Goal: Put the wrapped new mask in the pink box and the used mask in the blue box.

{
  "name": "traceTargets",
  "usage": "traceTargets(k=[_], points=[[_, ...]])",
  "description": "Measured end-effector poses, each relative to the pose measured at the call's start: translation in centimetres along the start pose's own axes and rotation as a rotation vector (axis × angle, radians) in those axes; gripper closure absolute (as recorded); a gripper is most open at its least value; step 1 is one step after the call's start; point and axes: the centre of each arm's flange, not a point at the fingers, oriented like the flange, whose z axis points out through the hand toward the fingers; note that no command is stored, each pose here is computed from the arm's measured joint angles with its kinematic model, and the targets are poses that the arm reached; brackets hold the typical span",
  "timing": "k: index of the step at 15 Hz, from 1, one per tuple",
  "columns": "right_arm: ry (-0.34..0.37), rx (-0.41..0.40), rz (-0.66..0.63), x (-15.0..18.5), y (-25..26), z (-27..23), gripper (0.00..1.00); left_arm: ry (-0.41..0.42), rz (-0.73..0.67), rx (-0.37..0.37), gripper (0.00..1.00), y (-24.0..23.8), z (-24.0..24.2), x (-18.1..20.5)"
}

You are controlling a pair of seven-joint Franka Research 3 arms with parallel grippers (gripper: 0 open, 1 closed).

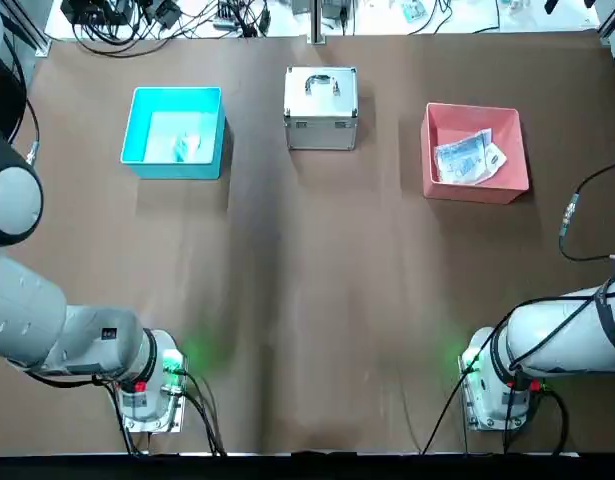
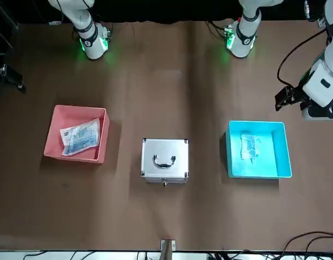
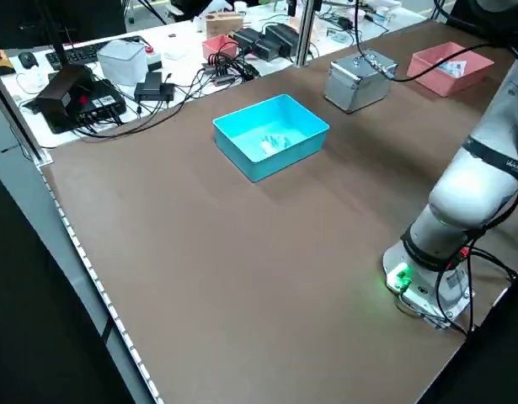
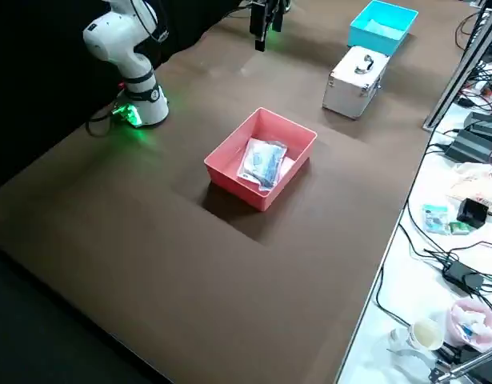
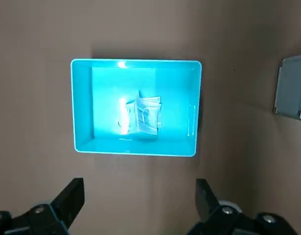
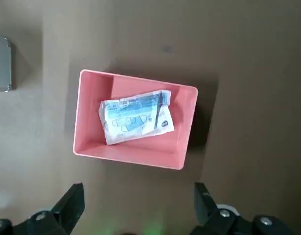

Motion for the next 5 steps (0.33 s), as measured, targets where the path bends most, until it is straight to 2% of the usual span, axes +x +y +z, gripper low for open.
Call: traceTargets(k=[5], points=[[-0.011,0.002,0.011,-0.2,0.29,0.05,0.01,-0.001,0.001,0.0,0.0,0.07,0.06,0.02]])
